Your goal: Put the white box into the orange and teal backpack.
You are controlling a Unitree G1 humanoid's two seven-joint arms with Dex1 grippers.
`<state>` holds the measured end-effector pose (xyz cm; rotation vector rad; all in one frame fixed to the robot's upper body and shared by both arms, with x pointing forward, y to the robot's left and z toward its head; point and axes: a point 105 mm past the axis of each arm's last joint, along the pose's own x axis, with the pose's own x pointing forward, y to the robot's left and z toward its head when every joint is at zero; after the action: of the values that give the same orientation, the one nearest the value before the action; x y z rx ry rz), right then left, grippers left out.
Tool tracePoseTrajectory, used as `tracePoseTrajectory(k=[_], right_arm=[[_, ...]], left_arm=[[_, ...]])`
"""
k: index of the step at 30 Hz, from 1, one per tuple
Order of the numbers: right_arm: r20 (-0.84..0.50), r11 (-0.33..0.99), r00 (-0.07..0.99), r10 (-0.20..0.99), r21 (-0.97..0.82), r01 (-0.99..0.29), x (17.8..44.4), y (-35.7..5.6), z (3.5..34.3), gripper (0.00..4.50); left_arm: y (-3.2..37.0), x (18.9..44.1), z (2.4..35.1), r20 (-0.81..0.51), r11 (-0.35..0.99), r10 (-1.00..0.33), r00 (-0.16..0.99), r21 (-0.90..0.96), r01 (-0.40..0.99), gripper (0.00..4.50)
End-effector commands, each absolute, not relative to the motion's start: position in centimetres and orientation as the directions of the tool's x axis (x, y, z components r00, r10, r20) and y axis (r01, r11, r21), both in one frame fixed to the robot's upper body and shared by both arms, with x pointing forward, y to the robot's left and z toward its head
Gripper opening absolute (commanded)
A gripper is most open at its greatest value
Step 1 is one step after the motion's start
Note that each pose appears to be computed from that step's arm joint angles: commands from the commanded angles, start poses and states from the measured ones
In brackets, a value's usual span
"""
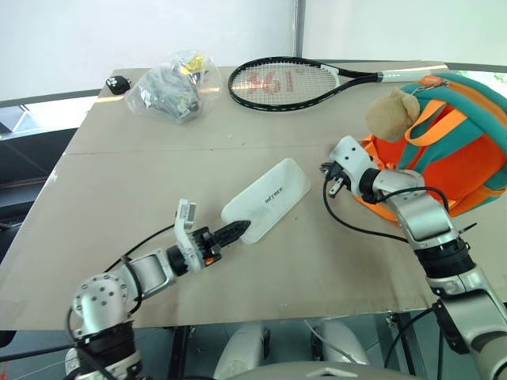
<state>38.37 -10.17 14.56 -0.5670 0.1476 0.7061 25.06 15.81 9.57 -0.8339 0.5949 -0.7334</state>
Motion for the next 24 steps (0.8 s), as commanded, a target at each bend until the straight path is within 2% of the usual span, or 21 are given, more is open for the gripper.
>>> tracePoseTrajectory(k=[1, 7, 13, 14, 16, 20, 21, 24], right_arm=[[-0.304, 0.581, 0.738, 0.602, -0.468, -0.666, 38.9, -9.4, 14.8, 0.00], [-0.351, 0.495, 0.635, 0.688, -0.413, -0.764, 38.1, -6.9, 12.8, 0.00], [-0.364, 0.423, 0.565, 0.741, -0.400, -0.813, 37.3, -5.1, 12.3, 0.00], [-0.367, 0.417, 0.559, 0.744, -0.399, -0.817, 37.1, -5.0, 12.2, 0.00], [-0.375, 0.406, 0.551, 0.745, -0.401, -0.821, 36.8, -5.1, 12.0, 0.00], [-0.385, 0.392, 0.540, 0.748, -0.401, -0.828, 36.5, -5.1, 11.8, 0.00], [-0.386, 0.389, 0.538, 0.750, -0.401, -0.830, 36.3, -5.1, 11.8, 0.00], [-0.388, 0.384, 0.533, 0.752, -0.400, -0.832, 36.1, -5.1, 11.8, 0.00]], left_arm=[[15.9, 24.0, 9.8, -0.190, 0.439, -0.809, 0.556, -0.825, 0.356, 0.98], [15.7, 24.2, 9.9, -0.204, 0.448, -0.816, 0.542, -0.815, 0.368, 0.95], [15.0, 24.4, 10.3, -0.192, 0.444, -0.831, 0.523, -0.795, 0.413, 0.95], [15.1, 24.7, 10.4, -0.187, 0.450, -0.822, 0.538, -0.791, 0.414, 1.75], [15.2, 25.1, 10.5, -0.179, 0.455, -0.812, 0.556, -0.790, 0.411, 2.32], [15.4, 25.4, 10.0, -0.195, 0.481, -0.793, 0.577, -0.782, 0.397, 4.21], [15.4, 25.5, 10.0, -0.190, 0.476, -0.794, 0.578, -0.785, 0.396, 4.44], [15.4, 25.9, 10.2, -0.170, 0.468, -0.784, 0.597, -0.794, 0.388, 4.44]])
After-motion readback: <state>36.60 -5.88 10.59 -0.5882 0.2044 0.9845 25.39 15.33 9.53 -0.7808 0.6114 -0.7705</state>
